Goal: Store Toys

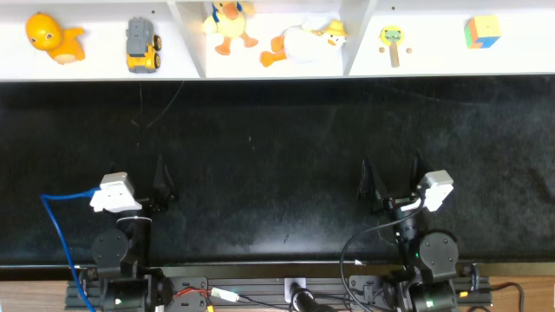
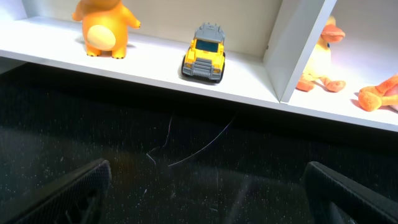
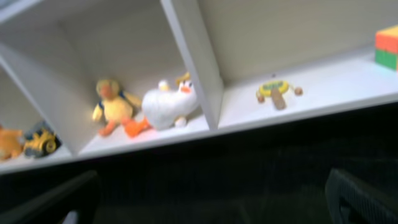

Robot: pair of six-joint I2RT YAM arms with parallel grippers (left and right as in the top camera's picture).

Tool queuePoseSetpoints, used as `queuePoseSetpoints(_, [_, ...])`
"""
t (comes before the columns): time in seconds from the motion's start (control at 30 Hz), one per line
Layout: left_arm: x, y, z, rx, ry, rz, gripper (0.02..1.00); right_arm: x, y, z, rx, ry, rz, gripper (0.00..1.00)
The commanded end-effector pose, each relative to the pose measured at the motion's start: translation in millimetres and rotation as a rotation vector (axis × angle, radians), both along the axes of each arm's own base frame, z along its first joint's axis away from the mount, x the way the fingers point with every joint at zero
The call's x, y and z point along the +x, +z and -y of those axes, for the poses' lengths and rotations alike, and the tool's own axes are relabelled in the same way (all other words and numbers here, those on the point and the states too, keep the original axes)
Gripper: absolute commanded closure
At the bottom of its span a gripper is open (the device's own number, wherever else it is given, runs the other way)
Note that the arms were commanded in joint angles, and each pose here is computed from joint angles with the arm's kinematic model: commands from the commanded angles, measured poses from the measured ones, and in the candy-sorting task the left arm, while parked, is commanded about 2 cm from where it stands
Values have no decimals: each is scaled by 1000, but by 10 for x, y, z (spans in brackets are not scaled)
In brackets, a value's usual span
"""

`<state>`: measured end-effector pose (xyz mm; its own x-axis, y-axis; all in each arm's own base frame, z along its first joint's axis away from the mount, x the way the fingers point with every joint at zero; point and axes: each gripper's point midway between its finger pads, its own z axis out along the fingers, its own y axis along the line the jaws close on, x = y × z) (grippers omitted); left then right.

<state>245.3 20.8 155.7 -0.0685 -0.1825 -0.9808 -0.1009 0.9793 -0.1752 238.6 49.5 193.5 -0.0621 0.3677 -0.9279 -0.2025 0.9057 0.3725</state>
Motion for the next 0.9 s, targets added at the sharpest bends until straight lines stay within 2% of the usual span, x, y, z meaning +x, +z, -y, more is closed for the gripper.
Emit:
queuePoseSetpoints(0.03, [-4,7,-2,-6,4,8,20,36,-203,23,82,-19,-41,7])
queuePoseSetpoints(0.43, [-4,7,-2,-6,4,8,20,36,-214,25,-118,-21,-5,5])
queuePoseSetpoints(0.9, [-4,7,-2,-6,4,8,20,36,-214,25,-121,-21,-4,5])
